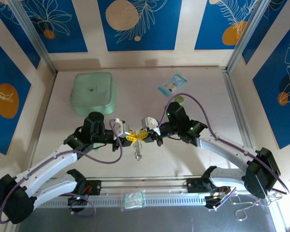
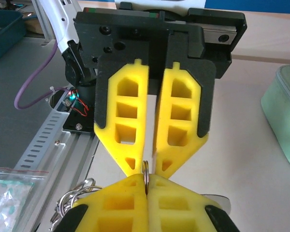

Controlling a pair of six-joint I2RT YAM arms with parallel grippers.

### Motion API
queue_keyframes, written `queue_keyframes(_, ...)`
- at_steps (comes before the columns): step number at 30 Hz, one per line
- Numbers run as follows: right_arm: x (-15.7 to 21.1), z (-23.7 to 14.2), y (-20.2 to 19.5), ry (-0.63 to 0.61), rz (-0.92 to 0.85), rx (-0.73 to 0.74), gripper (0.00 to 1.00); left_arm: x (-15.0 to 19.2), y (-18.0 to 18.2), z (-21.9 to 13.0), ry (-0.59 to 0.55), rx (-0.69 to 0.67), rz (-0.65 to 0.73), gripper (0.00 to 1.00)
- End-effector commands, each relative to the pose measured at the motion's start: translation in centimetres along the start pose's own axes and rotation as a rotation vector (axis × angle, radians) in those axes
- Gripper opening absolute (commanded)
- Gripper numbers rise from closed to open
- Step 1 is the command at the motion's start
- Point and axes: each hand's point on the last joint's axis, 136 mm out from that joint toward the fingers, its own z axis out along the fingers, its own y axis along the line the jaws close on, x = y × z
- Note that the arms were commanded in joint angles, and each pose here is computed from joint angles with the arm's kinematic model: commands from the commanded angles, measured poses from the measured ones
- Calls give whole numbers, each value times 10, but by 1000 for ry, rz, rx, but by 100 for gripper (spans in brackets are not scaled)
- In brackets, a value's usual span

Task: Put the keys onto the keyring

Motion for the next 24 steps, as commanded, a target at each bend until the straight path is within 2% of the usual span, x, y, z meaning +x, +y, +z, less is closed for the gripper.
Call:
queue_keyframes(1,-12,2,1,-14,-19,-16,0,-18,-4,-1,-57,9,63,0)
queue_keyframes(2,-12,0,-1,-20,-13,-5,6,-16,-1,-1,-50,-7,61,0)
queue_keyframes(4,-14,-7,-3,-42,-11,18,25,-13,4,-2,-30,-47,55,0)
queue_keyframes(7,-15,-27,-12,-77,5,92,35,-6,17,-7,27,-138,4,0)
queue_keyframes(11,-14,-51,-21,-111,12,212,38,6,39,-17,132,-285,-170,0)
queue_keyframes(14,-13,-53,-13,-121,10,208,37,12,46,-20,155,-344,-315,0)
queue_keyframes(21,-24,-3,34,-109,-37,17,32,7,60,-22,204,-449,-580,0)
queue_keyframes(24,-28,20,34,-122,-54,40,33,4,67,-24,247,-514,-683,0)
